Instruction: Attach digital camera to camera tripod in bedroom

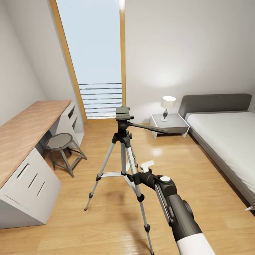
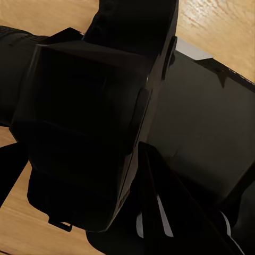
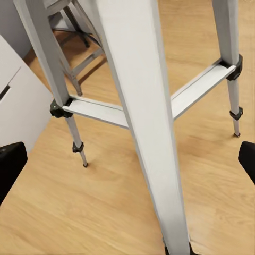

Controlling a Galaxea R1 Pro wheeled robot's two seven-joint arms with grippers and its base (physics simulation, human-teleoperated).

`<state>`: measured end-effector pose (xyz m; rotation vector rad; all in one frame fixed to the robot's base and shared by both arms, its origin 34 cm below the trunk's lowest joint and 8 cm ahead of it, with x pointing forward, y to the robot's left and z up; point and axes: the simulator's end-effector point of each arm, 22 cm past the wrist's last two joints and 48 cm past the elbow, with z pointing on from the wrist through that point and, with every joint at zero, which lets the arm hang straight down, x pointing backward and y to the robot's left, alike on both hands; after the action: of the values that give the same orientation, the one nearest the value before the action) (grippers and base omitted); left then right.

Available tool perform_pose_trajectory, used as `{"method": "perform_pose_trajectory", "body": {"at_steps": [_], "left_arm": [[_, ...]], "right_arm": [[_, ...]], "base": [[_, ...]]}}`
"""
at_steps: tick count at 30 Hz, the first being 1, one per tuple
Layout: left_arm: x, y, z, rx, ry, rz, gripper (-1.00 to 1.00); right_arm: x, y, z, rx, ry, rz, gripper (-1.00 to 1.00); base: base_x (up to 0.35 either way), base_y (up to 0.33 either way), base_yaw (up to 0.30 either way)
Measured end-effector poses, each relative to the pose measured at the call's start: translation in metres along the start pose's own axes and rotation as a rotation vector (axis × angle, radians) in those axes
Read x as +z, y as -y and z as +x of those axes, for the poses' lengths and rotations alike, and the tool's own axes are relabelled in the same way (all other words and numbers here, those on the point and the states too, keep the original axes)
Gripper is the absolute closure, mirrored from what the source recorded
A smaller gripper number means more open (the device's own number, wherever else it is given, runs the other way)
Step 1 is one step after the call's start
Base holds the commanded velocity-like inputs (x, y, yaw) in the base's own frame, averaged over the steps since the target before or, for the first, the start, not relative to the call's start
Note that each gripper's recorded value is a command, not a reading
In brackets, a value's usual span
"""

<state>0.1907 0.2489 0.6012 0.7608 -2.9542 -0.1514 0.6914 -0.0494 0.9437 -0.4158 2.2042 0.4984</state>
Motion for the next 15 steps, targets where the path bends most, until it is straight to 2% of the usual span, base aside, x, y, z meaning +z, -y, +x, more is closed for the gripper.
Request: {"method": "perform_pose_trajectory", "body": {"at_steps": [7,15], "left_arm": [[0.0,0.0,0.0,0.0,0.0,0.0,1.0],[0.0,0.0,0.001,0.0,-0.001,0.0,1.0]], "right_arm": [[0.002,0.001,0.0,0.003,-0.002,0.006,-1.0],[0.012,0.013,-0.006,-0.006,-0.003,0.044,-1.0]], "base": [[0.0,0.0,0.0],[0.0,0.0,0.0]]}}
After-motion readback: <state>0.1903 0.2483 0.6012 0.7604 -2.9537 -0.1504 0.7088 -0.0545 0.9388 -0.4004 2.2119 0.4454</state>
